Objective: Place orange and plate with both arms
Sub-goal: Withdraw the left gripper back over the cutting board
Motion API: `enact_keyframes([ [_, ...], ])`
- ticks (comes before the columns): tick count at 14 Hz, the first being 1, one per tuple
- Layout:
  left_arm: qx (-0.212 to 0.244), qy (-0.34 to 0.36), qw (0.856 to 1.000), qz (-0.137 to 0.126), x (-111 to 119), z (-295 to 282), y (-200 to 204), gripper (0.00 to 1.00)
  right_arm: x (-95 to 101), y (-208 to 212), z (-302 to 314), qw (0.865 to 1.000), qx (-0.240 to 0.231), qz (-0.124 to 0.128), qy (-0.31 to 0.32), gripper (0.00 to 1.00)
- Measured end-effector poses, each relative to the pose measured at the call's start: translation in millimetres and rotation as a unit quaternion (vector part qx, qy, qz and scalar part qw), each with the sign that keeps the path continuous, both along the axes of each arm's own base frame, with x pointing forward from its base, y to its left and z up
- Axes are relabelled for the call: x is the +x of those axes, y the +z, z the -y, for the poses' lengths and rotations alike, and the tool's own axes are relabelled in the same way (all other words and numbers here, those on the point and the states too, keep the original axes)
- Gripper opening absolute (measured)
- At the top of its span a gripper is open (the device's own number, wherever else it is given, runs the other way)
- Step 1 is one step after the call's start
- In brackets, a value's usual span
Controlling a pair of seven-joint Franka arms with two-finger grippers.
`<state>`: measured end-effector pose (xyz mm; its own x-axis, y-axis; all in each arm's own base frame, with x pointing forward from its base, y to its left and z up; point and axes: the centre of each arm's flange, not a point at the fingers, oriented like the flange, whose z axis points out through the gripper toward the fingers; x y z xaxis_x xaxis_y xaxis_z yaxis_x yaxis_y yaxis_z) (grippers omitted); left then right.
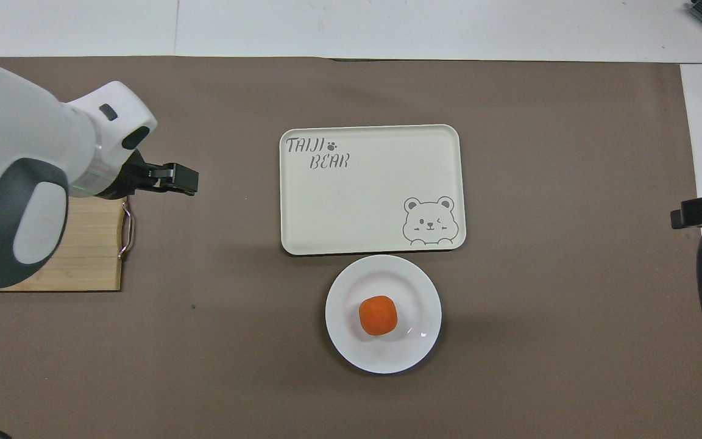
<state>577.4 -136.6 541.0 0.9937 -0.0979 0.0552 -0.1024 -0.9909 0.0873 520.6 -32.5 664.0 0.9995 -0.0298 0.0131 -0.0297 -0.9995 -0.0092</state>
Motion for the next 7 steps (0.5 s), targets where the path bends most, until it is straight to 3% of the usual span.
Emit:
enact_keyframes([
  [4, 0.021, 0.001, 1.000, 0.021, 5.0, -55.9, 26.2, 1.00, 0.0, 0.0, 0.0, 1.000, 0.000, 0.000, 0.000, 1.00],
  [7, 0.042, -0.011, 0.999, 0.001, -4.2, -69.6, 41.6, 1.00, 0.0, 0.0, 0.0, 1.000, 0.000, 0.000, 0.000, 1.00],
])
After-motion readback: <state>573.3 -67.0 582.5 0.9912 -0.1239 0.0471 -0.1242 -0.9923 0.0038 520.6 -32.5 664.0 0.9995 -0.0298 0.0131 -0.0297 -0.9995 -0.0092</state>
